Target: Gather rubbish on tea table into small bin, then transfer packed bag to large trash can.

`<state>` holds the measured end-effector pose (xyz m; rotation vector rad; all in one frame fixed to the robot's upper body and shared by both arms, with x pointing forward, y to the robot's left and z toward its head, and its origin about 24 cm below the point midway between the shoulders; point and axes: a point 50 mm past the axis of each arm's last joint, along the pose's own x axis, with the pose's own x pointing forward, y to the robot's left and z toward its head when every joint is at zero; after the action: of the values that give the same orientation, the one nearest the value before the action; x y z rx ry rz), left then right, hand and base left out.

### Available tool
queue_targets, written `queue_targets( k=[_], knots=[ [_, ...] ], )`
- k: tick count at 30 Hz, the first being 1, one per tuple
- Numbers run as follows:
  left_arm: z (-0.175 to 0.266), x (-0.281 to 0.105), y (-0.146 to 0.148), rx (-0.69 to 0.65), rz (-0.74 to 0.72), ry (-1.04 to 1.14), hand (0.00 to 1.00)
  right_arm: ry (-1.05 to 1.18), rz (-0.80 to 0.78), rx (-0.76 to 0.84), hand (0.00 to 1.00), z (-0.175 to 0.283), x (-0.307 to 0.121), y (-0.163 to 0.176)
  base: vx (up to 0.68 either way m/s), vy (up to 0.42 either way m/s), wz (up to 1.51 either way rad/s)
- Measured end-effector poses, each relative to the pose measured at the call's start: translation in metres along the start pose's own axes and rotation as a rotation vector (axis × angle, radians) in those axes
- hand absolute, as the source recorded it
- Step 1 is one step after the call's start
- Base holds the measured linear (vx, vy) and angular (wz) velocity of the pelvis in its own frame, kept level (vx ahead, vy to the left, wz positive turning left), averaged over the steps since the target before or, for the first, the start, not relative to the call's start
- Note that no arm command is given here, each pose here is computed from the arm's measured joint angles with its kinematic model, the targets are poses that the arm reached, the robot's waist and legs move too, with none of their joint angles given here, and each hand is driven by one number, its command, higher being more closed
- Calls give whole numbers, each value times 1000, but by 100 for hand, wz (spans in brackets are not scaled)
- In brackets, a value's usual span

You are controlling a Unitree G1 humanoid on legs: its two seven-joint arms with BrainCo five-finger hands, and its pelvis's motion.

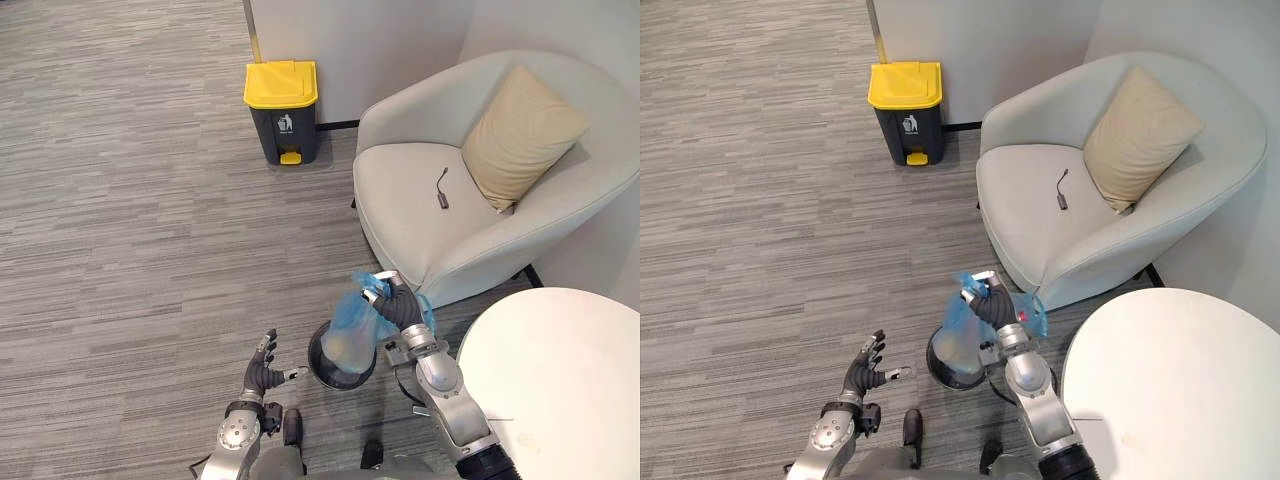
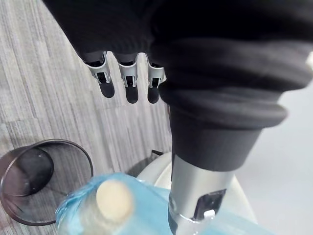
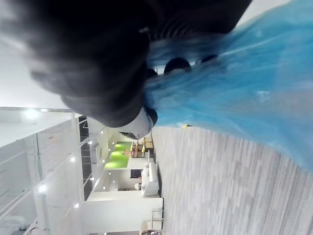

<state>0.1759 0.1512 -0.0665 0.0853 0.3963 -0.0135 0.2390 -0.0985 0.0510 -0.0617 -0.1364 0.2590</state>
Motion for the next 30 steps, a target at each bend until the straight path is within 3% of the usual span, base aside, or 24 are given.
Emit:
queue_targets(
  k=[7, 13, 30],
  knots=[
    [40, 0, -6, 29, -39, -199, 0, -48, 78, 56, 100, 12, 2, 2, 0, 0, 0],
    [75, 7, -10, 150, -56, -365, 0, -102, 161, 143, 100, 25, 10, 10, 0, 0, 0],
    [103, 17, -43, 306, -210, -493, 0, -161, 318, 255, 100, 43, 20, 27, -11, 4, -8]
  ],
)
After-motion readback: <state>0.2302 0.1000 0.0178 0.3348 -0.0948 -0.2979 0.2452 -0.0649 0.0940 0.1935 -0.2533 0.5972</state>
